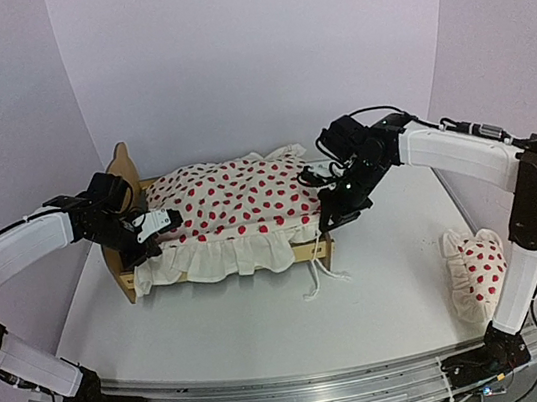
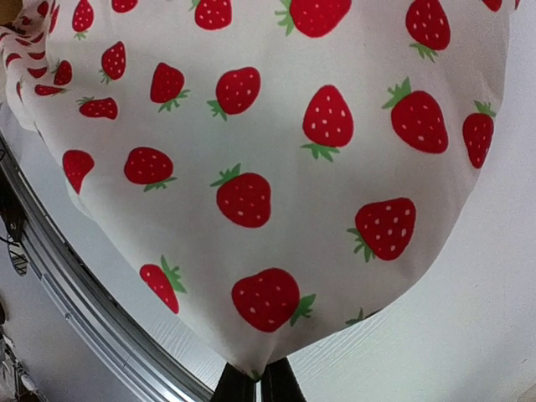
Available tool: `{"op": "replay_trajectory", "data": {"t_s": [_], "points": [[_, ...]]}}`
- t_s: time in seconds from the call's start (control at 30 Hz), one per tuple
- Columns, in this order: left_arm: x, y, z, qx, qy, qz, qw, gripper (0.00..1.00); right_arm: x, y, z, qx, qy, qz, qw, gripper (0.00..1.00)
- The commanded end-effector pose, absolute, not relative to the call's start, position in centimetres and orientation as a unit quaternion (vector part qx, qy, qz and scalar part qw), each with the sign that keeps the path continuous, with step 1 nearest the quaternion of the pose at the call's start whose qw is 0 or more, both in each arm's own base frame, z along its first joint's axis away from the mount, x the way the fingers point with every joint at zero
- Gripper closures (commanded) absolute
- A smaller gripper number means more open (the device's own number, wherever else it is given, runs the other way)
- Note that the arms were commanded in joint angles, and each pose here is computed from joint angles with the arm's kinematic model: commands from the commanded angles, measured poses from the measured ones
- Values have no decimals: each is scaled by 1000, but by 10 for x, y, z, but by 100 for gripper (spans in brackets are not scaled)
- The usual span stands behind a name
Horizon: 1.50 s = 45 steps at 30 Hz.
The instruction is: Set up the pet bed
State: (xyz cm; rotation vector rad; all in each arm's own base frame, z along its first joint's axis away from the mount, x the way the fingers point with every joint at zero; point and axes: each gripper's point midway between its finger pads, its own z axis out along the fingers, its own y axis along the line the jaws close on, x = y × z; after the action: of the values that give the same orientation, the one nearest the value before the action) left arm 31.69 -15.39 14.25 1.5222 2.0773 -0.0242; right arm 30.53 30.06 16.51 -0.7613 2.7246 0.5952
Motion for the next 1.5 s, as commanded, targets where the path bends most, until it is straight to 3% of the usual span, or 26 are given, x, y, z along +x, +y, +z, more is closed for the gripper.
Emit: {"op": "replay_trajectory", "data": {"t_s": [0.0,0.13,0.33,0.5,0.67,0.87,1.03,1.27,1.47], "points": [[328,-136,158,554,778,38,294,100,295,297,209,-276,925,231,124,100],[325,-137,156,555,778,31,292,100,293,283,198,-253,938,204,120,100],[303,-160,159,566,770,-55,291,100,298,274,149,-199,963,162,87,100],[299,-166,158,561,770,-77,296,100,316,266,151,-155,970,134,130,69],[302,-168,164,552,772,-82,305,100,318,244,184,-128,967,86,205,56],[305,-171,167,545,775,-88,308,100,279,253,197,-165,940,17,299,54],[307,-171,167,545,775,-88,307,100,235,334,178,-232,896,161,344,54],[308,-173,170,549,770,-89,312,100,276,368,163,-221,884,133,389,56],[309,-172,173,550,768,-84,318,100,318,359,158,-150,894,104,410,58]]}}
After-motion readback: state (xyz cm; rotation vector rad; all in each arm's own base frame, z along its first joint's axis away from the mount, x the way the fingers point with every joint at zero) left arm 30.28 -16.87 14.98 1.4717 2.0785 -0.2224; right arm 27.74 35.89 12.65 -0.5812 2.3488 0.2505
